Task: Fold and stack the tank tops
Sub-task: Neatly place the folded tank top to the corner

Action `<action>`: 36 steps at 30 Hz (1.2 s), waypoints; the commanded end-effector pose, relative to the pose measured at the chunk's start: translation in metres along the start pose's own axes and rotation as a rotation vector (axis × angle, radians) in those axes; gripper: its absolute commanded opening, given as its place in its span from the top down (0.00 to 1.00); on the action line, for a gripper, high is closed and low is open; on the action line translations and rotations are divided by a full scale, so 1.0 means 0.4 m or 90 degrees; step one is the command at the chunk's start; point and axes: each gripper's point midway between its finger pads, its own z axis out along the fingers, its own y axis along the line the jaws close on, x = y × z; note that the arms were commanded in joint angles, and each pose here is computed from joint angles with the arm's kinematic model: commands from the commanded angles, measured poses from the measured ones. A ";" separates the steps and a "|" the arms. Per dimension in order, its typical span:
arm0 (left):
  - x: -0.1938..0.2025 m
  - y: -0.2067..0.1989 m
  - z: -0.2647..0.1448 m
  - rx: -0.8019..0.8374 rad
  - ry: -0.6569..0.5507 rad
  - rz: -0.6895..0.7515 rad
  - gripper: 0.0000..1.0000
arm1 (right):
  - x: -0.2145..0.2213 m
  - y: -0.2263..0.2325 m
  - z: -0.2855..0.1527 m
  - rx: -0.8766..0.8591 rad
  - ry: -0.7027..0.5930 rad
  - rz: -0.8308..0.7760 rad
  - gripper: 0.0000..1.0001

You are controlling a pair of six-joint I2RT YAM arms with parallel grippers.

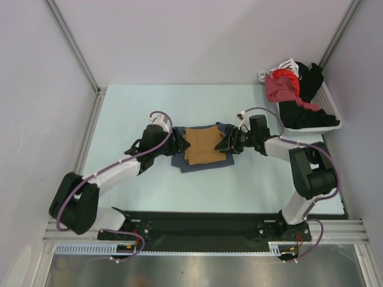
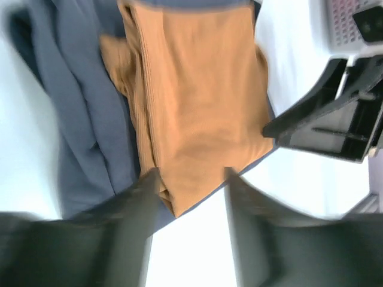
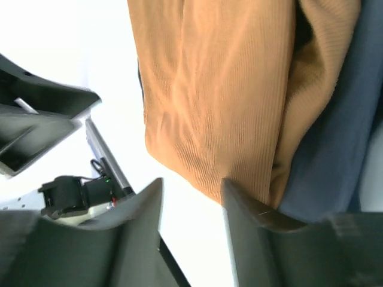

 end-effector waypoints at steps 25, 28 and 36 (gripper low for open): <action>0.005 0.182 0.194 -0.137 0.104 0.011 0.79 | -0.075 -0.049 -0.149 0.203 -0.163 -0.067 0.24; -0.012 0.185 0.191 -0.081 0.103 -0.032 1.00 | -0.074 -0.048 -0.148 0.198 -0.162 -0.067 0.25; -0.137 0.362 0.096 -0.111 0.020 -0.160 1.00 | -0.076 -0.044 -0.143 0.185 -0.160 -0.061 0.25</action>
